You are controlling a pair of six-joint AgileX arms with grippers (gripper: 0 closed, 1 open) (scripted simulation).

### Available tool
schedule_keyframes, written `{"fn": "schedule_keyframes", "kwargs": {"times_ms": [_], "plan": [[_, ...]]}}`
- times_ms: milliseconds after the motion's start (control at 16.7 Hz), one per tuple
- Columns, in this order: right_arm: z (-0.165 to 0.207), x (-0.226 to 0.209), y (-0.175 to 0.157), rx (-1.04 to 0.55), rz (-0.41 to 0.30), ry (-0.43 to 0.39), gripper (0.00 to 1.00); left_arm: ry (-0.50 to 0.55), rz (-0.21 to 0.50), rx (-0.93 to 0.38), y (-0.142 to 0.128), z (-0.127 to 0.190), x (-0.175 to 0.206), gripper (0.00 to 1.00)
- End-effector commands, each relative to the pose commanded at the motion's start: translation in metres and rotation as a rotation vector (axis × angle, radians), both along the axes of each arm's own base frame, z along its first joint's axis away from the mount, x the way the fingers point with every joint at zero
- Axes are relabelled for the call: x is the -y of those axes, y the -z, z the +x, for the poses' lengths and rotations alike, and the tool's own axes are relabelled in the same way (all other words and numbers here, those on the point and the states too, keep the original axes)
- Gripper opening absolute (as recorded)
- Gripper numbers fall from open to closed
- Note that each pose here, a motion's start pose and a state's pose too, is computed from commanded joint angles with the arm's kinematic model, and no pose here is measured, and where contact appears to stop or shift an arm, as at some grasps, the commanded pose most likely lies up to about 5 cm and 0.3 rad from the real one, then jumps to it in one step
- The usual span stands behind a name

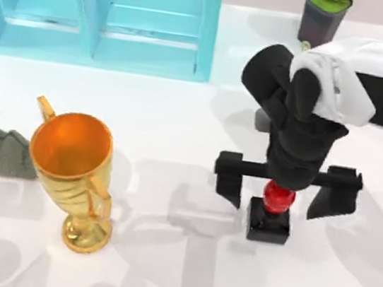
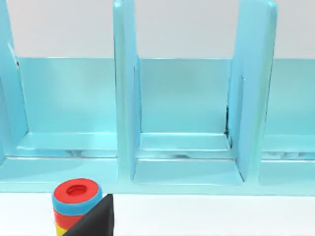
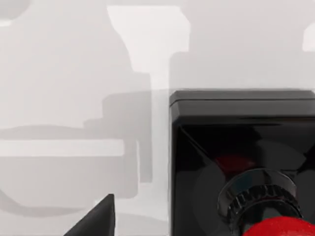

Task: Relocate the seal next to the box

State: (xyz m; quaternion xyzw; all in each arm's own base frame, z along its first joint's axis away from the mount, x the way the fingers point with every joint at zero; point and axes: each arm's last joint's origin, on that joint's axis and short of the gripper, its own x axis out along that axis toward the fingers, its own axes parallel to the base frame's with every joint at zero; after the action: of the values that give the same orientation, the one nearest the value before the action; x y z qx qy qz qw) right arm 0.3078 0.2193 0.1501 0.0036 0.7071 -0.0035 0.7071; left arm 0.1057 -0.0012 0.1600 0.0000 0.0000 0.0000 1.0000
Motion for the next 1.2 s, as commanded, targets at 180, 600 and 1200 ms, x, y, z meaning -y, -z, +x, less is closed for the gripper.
{"fn": "schedule_keyframes", "kwargs": {"times_ms": [180,600,1200], "plan": [[0.0,0.0,0.0,0.0,0.0,0.0,0.7,0.0,0.0,0.0,0.0,0.0,0.0,1.0],[0.0,0.0,0.0,0.0,0.0,0.0,0.17,0.0,0.0,0.0,0.0,0.0,0.0,1.0],[0.0,0.0,0.0,0.0,0.0,0.0,0.0,0.0,0.0,0.0,0.0,0.0,0.0,1.0]]}}
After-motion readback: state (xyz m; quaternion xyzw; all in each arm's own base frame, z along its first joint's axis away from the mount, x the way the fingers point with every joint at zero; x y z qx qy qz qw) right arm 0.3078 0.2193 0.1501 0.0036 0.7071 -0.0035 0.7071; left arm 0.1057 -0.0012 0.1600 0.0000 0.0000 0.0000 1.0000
